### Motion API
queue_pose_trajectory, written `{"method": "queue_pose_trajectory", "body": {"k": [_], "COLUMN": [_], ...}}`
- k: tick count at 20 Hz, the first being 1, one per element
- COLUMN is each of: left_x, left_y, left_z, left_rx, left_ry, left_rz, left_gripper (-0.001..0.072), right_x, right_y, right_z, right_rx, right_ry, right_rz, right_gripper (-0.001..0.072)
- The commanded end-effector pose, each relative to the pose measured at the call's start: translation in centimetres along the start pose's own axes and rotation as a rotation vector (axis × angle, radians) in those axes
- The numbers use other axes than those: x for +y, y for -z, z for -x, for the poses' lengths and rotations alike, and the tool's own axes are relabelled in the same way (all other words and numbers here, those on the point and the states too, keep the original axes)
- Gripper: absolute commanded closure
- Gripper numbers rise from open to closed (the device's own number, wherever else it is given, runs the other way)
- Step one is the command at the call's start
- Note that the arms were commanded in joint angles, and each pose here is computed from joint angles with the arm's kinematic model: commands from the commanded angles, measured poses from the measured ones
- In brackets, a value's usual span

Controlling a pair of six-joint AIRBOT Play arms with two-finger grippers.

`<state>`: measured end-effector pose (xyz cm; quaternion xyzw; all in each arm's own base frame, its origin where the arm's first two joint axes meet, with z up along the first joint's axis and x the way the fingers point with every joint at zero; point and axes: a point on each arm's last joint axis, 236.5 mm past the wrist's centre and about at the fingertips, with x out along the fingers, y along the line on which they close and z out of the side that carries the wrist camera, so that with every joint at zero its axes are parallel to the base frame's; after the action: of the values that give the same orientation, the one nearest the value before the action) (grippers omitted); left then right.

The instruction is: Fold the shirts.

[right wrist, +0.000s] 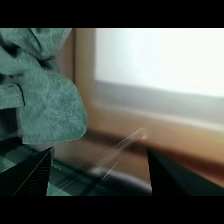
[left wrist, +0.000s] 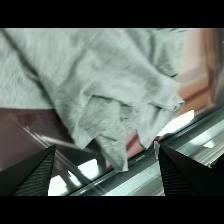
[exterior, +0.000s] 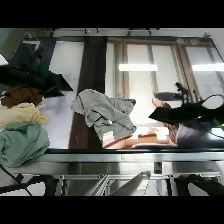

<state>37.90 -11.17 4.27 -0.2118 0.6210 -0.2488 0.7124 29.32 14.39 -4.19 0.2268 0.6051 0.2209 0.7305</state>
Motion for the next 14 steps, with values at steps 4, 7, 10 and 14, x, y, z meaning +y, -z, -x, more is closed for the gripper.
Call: {"method": "queue_pose_trajectory", "body": {"k": [4, 7, 10, 14], "left_x": [4.2, 3.6, 1.9, -1.5], "left_y": [3.8, 4.9, 4.8, 4.7], "left_z": [-10.4, -14.9, -18.0, -19.1], "left_rx": [0.08, 0.188, 0.256, 0.357], "left_ry": [-0.073, -0.071, -0.062, -0.024], "left_rz": [0.059, 0.026, -0.036, -0.134], "left_gripper": [0.0004, 0.0016, 0.0016, 0.0673], "right_x": [1.9, 2.1, 2.9, 4.4], "right_y": [2.6, 2.6, 2.3, 2.6], "right_z": [-9.5, -11.0, -10.9, -9.7], "right_rx": [0.1, 0.109, 0.099, 0.137], "right_ry": [-0.15, -0.208, -0.249, -0.323], "right_rz": [-0.078, -0.137, -0.131, -0.057], "right_gripper": [0.0066, 0.0256, 0.0349, 0.0699]}}
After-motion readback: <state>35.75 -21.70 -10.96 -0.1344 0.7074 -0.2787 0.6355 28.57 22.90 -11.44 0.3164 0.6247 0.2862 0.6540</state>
